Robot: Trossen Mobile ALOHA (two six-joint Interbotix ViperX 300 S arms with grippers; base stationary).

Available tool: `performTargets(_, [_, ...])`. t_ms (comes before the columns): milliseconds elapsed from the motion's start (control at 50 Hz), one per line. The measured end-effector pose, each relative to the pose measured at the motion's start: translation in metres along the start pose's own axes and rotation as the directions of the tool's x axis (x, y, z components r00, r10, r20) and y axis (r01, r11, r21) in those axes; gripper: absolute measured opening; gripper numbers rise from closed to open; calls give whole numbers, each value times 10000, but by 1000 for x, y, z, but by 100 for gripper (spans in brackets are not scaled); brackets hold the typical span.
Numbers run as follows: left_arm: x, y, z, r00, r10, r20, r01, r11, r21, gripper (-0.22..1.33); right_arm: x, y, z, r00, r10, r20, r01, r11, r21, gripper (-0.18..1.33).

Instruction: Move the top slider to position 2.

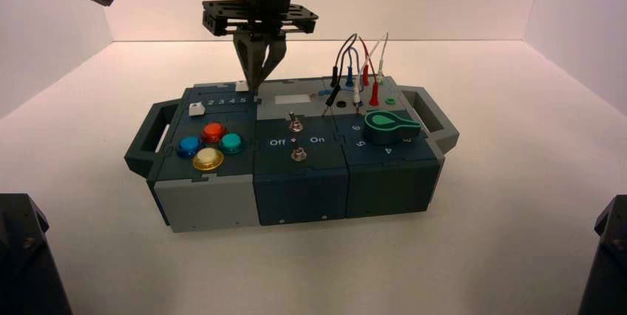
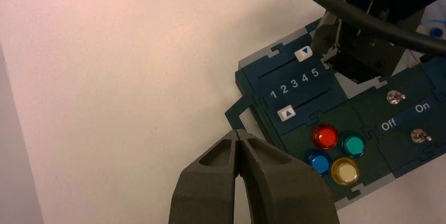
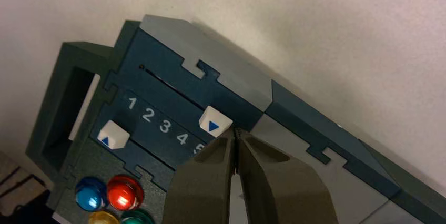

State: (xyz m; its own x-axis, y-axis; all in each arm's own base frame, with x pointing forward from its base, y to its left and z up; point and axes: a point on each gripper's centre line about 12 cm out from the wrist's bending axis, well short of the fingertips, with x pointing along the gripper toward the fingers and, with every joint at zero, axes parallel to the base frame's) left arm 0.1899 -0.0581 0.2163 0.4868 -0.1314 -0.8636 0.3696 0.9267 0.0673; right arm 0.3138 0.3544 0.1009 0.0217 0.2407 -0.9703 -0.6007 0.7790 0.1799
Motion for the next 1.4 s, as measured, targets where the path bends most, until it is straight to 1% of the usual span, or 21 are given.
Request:
performTargets(420, [1,0,0,10000,-10,-30,11,10000,14,-16,2,4,0,9999,133,-61,-133,9999,80,-14])
performTargets(760, [1,-1,0,10000,-21,-59,21,10000,28,-16,4,6,7,9997,237,-25,-237,9997,114,-14])
performTargets(920, [1,-1,0,10000,-21,-59,21,10000,28,-16,6,9,10,9996,263,-36,-263,9996,72,-15])
performTargets(1020, [1,-1,0,10000,-22,-74,22,10000,28,-16,6,13,12,9996,288,-55,-288,9996,-34,-14])
performTargets(1400, [2,-1,0,9999,-24,-105,25,10000,28,-16,6,20,13,9993,341,-129,-342,9993,-137,-14])
